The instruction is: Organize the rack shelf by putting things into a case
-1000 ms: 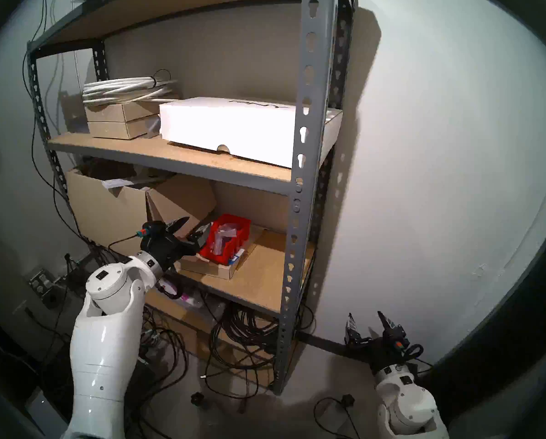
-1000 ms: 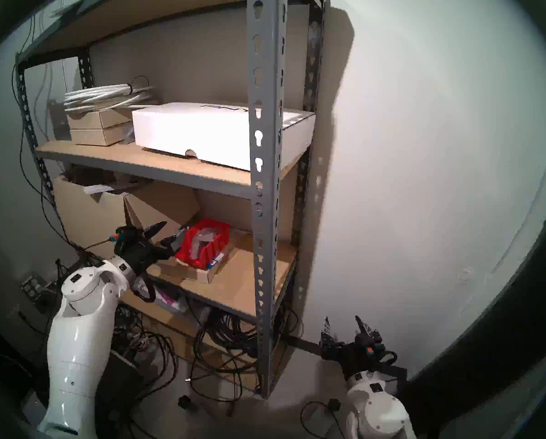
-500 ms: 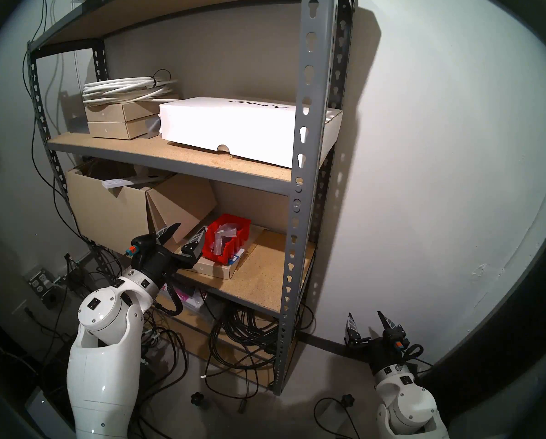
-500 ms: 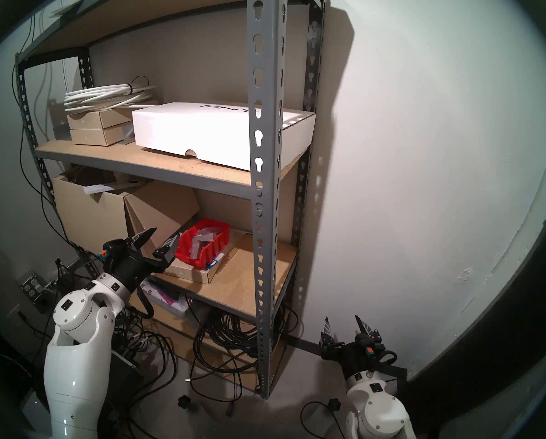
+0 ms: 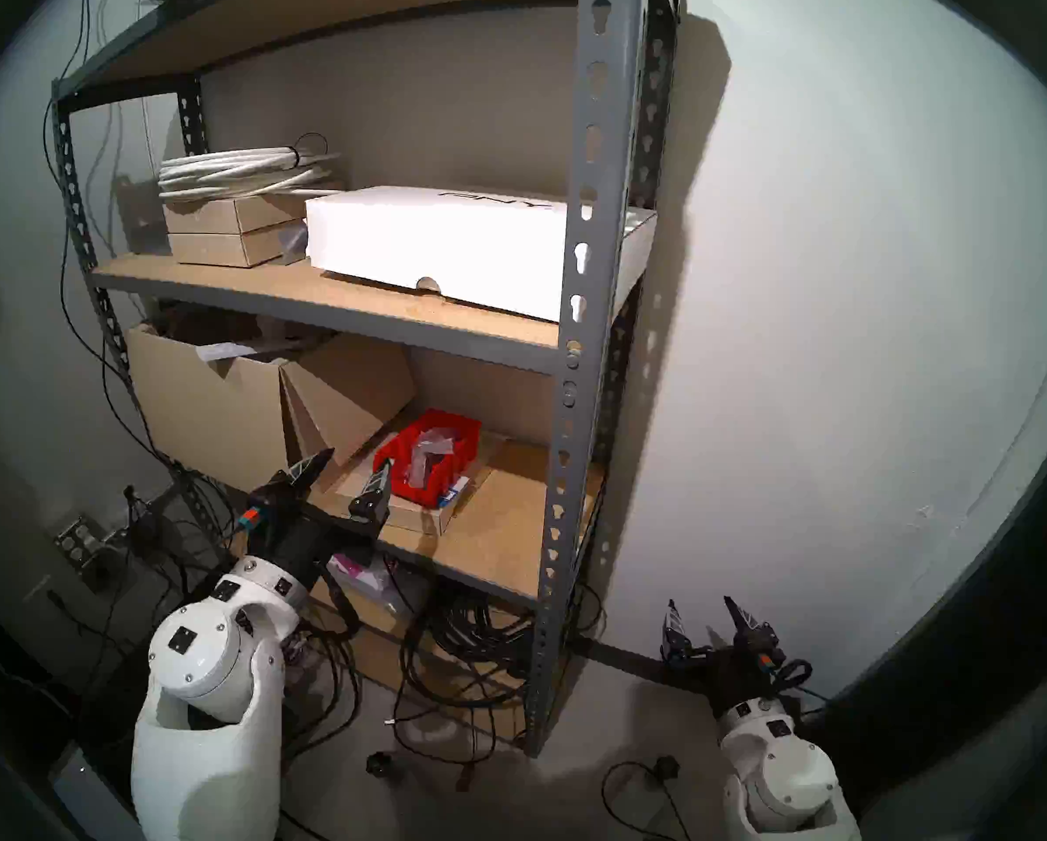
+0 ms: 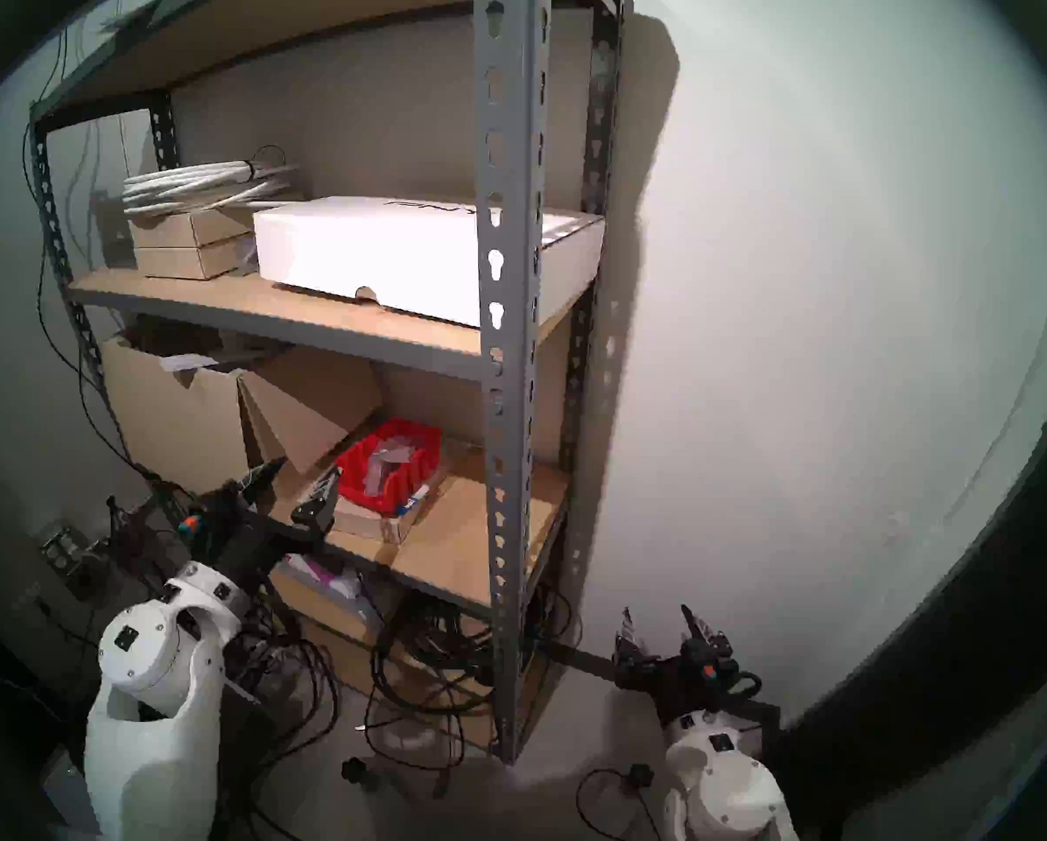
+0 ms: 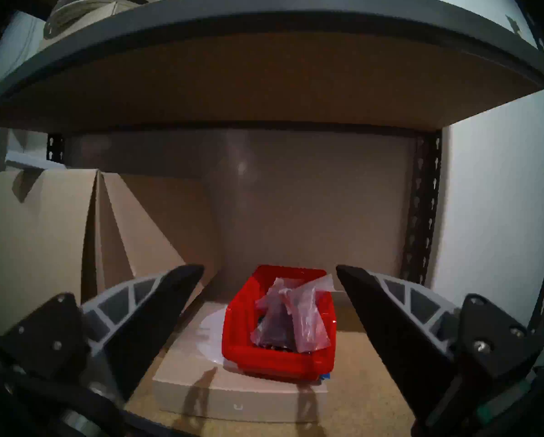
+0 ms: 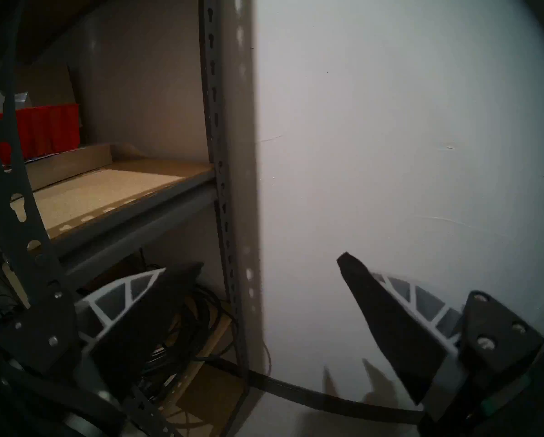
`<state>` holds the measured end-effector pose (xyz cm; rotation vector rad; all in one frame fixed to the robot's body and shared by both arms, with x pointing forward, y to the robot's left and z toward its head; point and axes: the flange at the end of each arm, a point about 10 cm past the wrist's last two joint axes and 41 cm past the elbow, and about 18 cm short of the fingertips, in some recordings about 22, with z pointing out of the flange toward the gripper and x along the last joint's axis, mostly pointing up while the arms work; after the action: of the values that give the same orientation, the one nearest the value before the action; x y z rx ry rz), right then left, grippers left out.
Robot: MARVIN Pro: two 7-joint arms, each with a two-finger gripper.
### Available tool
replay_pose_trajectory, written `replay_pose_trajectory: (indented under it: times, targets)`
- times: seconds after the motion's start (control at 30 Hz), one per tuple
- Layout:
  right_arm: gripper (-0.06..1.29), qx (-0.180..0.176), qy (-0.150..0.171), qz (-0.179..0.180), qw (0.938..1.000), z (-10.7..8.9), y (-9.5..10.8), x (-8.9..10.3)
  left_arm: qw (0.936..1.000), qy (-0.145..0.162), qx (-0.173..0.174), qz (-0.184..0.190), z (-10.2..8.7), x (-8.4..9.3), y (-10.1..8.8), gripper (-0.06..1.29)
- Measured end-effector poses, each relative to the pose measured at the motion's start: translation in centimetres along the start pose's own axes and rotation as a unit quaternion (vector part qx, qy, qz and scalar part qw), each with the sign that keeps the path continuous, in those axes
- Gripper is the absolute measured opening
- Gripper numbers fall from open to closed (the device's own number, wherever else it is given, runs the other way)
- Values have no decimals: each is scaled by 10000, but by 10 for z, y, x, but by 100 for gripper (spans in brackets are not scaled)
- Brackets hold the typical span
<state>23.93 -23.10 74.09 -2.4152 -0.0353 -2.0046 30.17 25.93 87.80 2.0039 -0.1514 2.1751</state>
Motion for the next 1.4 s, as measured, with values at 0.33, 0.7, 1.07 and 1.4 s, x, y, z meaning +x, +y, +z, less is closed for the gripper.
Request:
replay_pose_trajectory:
  times: [0.33, 0.7, 1.07, 1.4]
  targets:
    - [125, 0, 1, 0, 10000, 0, 0, 0, 9997, -130, 227, 14, -16, -12, -2, 118]
    - [125, 0, 1, 0, 10000, 0, 0, 0, 9997, -114, 216, -46, -19, -15, -1, 118]
    - [125, 0, 1, 0, 10000, 0, 0, 0, 9998, -90, 173, -67, -19, -14, 0, 118]
    - [125, 0, 1, 0, 10000, 0, 0, 0, 9998, -72, 166, -75, -18, -13, 0, 118]
